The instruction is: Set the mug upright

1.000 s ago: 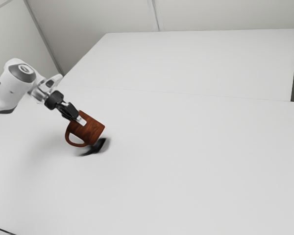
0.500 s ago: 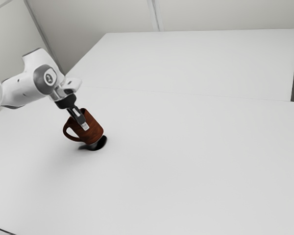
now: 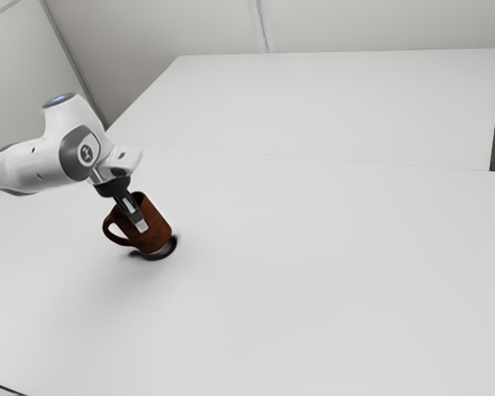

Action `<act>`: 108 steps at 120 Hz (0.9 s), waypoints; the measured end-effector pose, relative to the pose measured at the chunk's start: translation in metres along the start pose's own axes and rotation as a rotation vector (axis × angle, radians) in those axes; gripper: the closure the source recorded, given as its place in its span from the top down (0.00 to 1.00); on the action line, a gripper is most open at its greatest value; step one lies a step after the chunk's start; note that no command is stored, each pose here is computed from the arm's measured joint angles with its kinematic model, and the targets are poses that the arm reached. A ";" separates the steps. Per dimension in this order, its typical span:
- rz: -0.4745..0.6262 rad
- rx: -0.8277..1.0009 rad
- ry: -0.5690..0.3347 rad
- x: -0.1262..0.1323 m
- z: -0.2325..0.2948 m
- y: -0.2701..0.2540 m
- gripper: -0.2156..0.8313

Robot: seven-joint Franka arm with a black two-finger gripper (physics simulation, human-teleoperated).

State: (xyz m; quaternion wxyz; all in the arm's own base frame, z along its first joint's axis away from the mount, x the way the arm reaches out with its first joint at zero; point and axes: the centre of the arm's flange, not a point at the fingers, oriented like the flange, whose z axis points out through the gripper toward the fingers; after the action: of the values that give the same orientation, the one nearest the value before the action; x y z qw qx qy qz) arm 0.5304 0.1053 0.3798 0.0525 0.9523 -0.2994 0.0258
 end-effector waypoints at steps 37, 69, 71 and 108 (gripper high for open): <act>0.004 0.011 -0.013 -0.006 0.005 0.008 0.04; 0.002 0.005 -0.032 -0.008 0.010 0.019 0.04; 0.004 0.006 -0.035 -0.008 0.010 0.020 0.05; 0.024 -0.002 -0.062 -0.006 0.011 0.027 0.58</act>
State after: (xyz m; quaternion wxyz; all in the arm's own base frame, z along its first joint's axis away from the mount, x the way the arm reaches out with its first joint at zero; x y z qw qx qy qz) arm 0.5103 0.0853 0.3706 0.0437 0.9490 -0.3121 -0.0032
